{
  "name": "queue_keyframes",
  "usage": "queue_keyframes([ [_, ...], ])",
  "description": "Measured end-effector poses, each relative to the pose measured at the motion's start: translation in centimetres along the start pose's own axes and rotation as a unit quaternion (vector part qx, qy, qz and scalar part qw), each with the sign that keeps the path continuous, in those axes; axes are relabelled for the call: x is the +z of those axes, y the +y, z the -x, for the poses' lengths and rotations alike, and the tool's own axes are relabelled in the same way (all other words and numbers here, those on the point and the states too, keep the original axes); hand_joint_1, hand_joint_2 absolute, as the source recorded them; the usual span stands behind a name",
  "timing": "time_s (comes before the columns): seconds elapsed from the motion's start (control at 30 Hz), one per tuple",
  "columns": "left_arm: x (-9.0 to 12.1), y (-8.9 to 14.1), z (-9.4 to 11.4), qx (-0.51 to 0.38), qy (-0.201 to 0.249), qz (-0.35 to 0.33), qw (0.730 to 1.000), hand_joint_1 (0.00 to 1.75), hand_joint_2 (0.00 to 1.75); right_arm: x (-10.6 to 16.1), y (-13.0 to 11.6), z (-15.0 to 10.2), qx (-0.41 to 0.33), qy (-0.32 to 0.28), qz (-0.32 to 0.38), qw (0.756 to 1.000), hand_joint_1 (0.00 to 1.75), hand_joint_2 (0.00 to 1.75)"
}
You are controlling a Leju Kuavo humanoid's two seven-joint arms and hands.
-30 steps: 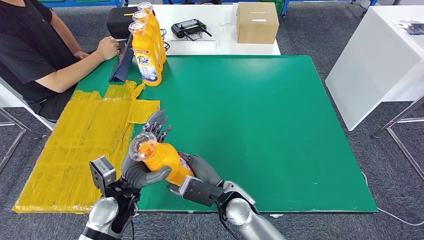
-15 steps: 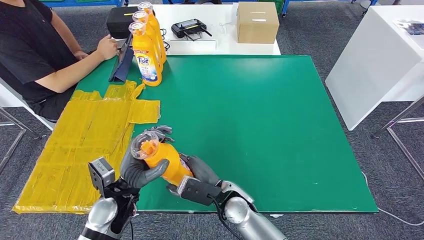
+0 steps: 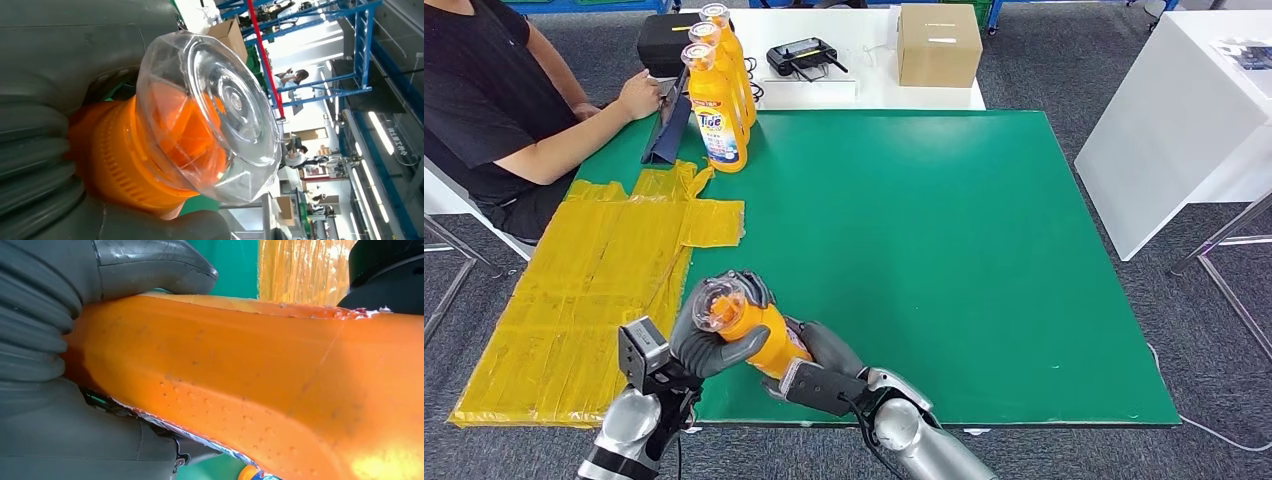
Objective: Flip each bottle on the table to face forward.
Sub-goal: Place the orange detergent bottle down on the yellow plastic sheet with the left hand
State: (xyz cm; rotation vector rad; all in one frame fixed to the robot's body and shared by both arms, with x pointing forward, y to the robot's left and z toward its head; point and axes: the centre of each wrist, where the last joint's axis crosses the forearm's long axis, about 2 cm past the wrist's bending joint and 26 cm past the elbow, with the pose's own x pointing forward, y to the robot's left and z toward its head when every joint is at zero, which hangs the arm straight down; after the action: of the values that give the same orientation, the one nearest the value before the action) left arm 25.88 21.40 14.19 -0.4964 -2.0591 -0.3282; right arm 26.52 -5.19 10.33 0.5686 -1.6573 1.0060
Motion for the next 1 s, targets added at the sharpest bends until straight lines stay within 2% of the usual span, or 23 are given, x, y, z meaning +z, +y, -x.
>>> queue_keyframes([
  [0.1, 0.0, 0.0, 0.1, -0.004, 0.002, 0.003, 1.0, 1.75, 1.75, 0.1, 0.0, 0.1, 0.004, 0.001, 0.004, 1.0, 0.26, 1.75],
  [0.13, 0.1, 0.0, 0.1, -0.006, 0.003, 0.004, 1.0, 1.75, 1.75, 0.1, -0.1, 0.1, 0.011, 0.001, 0.009, 1.0, 0.0, 1.75],
  [0.3, 0.5, -0.4, 0.2, -0.009, 0.013, 0.009, 1.0, 1.75, 1.75, -0.1, -0.8, -0.7, 0.065, -0.012, 0.025, 0.998, 0.0, 1.75],
  [0.67, 0.7, -0.7, 0.3, -0.006, 0.015, 0.011, 1.0, 1.75, 1.75, -0.2, -1.4, -1.4, 0.076, -0.022, 0.028, 0.996, 0.0, 1.75],
  [0.8, 0.7, -0.7, 0.3, -0.006, 0.015, 0.011, 1.0, 1.75, 1.75, -0.2, -1.4, -1.4, 0.078, -0.021, 0.028, 0.996, 0.0, 0.0],
  [1.0, 1.0, -0.8, 0.3, -0.012, 0.015, 0.007, 1.0, 1.75, 1.75, 0.1, -2.5, -1.6, 0.109, -0.016, 0.04, 0.993, 0.0, 0.0],
])
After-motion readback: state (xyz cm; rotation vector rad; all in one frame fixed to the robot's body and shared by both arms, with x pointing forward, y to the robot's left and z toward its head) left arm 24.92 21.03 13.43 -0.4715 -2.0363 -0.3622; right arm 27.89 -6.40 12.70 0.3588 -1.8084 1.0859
